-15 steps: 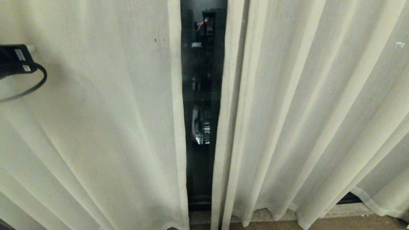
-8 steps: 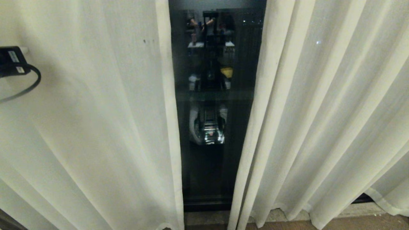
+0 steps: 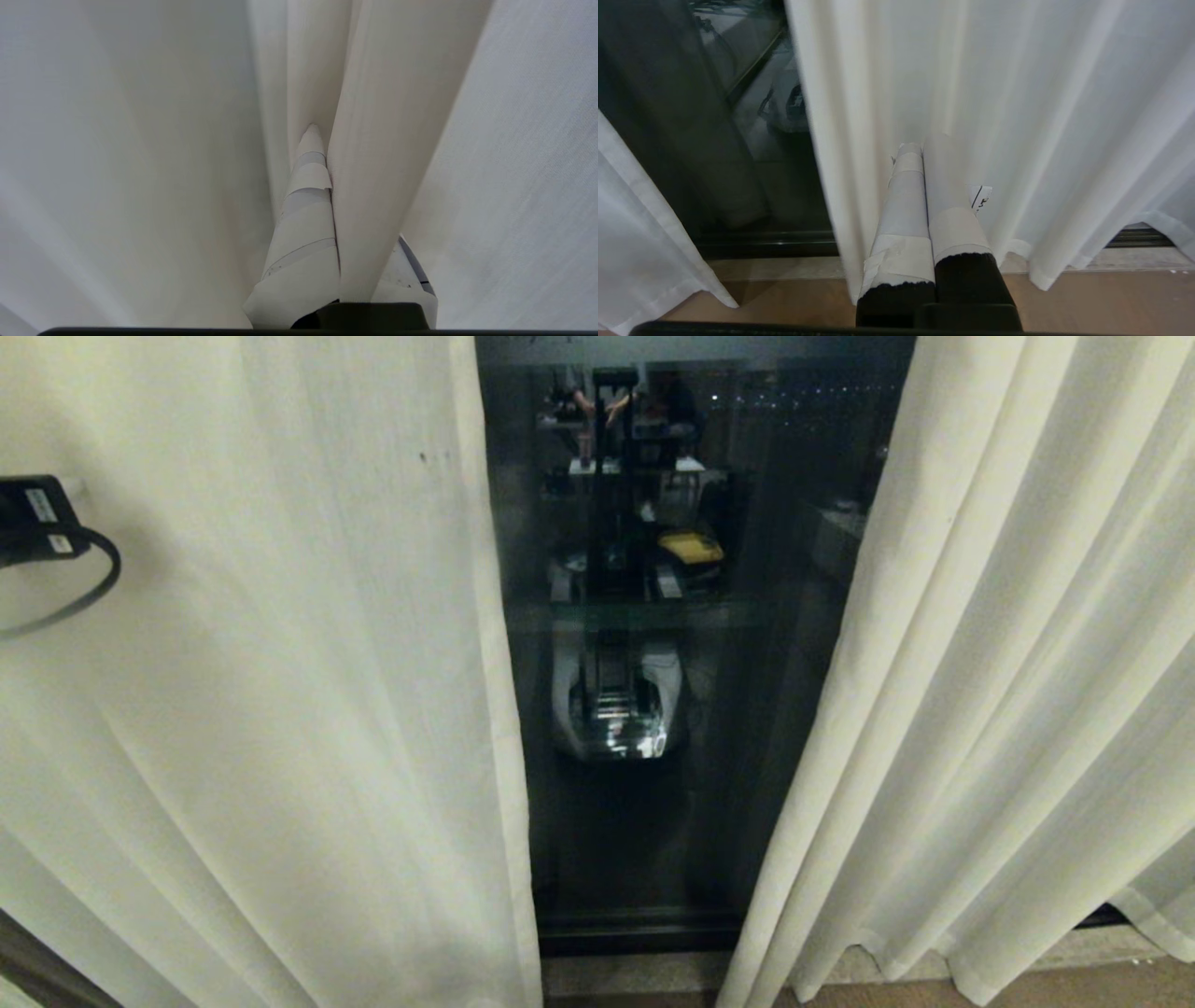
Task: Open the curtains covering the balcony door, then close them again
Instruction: Pull the inner curtains open on both sides
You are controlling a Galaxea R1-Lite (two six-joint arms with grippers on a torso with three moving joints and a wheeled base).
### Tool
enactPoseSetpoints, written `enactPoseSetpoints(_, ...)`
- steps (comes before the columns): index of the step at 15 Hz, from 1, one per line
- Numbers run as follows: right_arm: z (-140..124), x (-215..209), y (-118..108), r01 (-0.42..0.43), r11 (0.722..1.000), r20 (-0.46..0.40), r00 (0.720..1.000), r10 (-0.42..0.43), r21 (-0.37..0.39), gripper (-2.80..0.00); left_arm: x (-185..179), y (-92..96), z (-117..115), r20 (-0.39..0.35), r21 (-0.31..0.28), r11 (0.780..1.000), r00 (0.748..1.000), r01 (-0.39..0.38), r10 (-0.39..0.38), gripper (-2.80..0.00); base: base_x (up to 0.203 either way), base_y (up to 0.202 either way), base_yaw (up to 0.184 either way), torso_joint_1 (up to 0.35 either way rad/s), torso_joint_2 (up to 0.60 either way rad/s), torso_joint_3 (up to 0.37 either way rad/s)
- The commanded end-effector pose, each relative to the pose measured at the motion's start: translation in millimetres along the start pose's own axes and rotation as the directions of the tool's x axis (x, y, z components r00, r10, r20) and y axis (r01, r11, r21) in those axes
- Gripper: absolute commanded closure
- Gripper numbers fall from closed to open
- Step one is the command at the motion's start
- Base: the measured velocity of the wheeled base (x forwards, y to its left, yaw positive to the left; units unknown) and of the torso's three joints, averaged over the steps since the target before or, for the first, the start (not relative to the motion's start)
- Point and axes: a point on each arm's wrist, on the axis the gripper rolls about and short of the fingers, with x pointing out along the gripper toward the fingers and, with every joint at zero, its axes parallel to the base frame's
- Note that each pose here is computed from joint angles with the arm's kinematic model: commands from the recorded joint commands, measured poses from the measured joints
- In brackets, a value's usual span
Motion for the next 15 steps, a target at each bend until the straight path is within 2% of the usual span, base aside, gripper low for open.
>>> enactPoseSetpoints(1, 0.0, 0.1, 0.0, -0.001, 1.0, -0.002, 1.0, 0.001, 0.0, 0.0, 0.2, 0.2, -0.4, 0.0, 0.0, 1.0, 1.0, -0.001, 0.001, 0.0, 0.0, 0.191, 0.001, -0.002, 0.0, 0.002)
enactPoseSetpoints(15, 0.0, 0.1, 0.0, 0.0, 1.0, -0.002, 1.0, 0.0, 0.0, 0.0, 0.4, 0.5, -6.6, -0.018, 0.0, 1.0, 1.0, -0.006, 0.006, 0.0, 0.0, 0.189, 0.0, 0.002, 0.0, 0.002)
